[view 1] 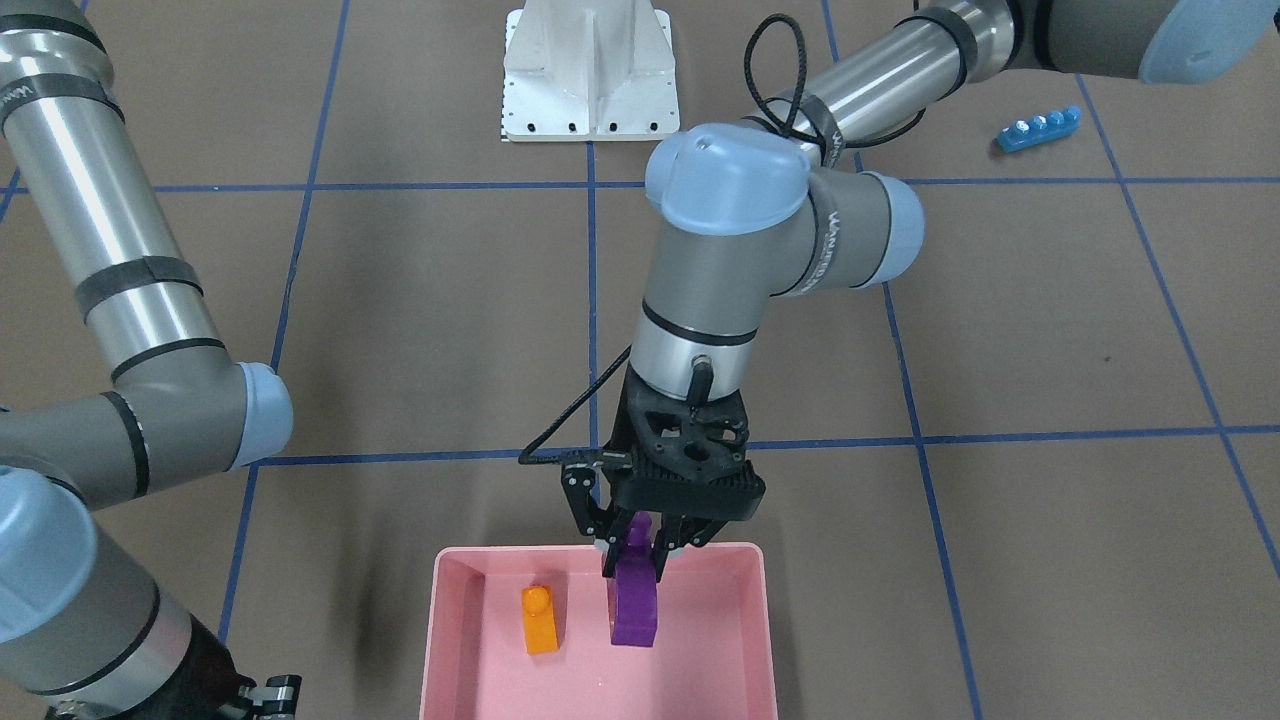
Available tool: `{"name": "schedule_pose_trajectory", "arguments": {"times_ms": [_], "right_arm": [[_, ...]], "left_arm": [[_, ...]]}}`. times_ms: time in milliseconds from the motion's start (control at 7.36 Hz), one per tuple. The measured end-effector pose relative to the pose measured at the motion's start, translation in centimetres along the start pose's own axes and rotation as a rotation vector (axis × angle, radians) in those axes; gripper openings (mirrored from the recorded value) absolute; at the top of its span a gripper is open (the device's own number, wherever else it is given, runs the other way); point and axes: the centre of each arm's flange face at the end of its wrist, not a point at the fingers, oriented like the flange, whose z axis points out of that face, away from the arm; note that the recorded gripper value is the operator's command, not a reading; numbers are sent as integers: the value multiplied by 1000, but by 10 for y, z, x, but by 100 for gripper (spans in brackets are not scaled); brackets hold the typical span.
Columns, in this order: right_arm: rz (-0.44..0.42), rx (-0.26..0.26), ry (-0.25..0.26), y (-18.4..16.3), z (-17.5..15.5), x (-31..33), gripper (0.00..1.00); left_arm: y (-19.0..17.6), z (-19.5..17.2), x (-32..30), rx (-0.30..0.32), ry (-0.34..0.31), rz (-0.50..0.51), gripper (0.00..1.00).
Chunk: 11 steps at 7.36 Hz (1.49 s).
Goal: Put all blocks into box
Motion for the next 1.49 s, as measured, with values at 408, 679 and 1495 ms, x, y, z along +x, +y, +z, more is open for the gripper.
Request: {"name": "schedule_pose_trajectory", "arguments": {"times_ms": [408,679,1495], "right_arm": [[9,-48,-27,-9,-65,-30,0],[11,-49,-39,-8,-73,-39,0],[-75,-39,-43,19,-42,-119,0]], "left_arm": [[21,45,-5,31,-63,8,99],[32,54,-6,41,-87,19,100],[-10,17,-55,-134,-44,61,100]]}}
